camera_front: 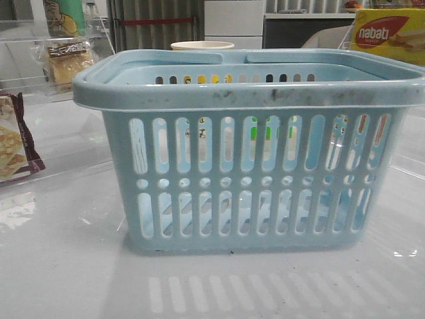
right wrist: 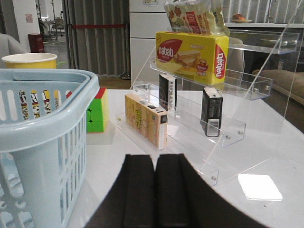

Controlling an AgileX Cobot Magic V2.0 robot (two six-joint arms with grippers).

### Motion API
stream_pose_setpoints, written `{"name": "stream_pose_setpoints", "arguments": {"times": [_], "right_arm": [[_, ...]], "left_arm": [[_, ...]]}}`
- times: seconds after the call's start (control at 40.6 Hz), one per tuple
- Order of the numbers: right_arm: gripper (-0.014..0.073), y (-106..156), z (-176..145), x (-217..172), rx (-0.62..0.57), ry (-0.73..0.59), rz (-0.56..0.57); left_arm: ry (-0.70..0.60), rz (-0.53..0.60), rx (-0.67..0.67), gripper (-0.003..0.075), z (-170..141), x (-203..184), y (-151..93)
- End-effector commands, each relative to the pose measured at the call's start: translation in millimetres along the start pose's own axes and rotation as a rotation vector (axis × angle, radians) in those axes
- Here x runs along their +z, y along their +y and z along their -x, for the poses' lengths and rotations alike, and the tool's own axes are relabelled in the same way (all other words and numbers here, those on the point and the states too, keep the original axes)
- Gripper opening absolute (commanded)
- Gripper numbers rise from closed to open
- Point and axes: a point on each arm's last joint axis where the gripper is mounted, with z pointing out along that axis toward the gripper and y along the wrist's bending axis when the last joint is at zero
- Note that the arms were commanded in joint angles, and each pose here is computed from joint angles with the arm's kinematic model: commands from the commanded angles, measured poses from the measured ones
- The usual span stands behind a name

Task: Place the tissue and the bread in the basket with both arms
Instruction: 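Move the right gripper toward the black-and-white tissue pack on the shelf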

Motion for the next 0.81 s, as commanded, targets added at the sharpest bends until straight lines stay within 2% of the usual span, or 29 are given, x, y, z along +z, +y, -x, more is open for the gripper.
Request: {"name": "stream_pose_setpoints", "arguments": {"times": [0.0,0.517,0.788], "right_arm": [[0.0057,-0.1,9.1,-1.9,-0.005,-0.110,-0.003],[0.0057,-0.1,9.1,-1.9,-0.005,-0.110,-0.003],[0.0057,0.1,13.1,-2.4,-0.006,-0.154,-0.002]], "left_arm": [[-0.105,0.006,-0.009,0.0094,9.6,-2.0,0.6],[-0.105,0.006,-0.009,0.0094,9.6,-2.0,0.6],[-0.118,0.006,-0.007,0.0094,10.8,-2.1,0.6]]}}
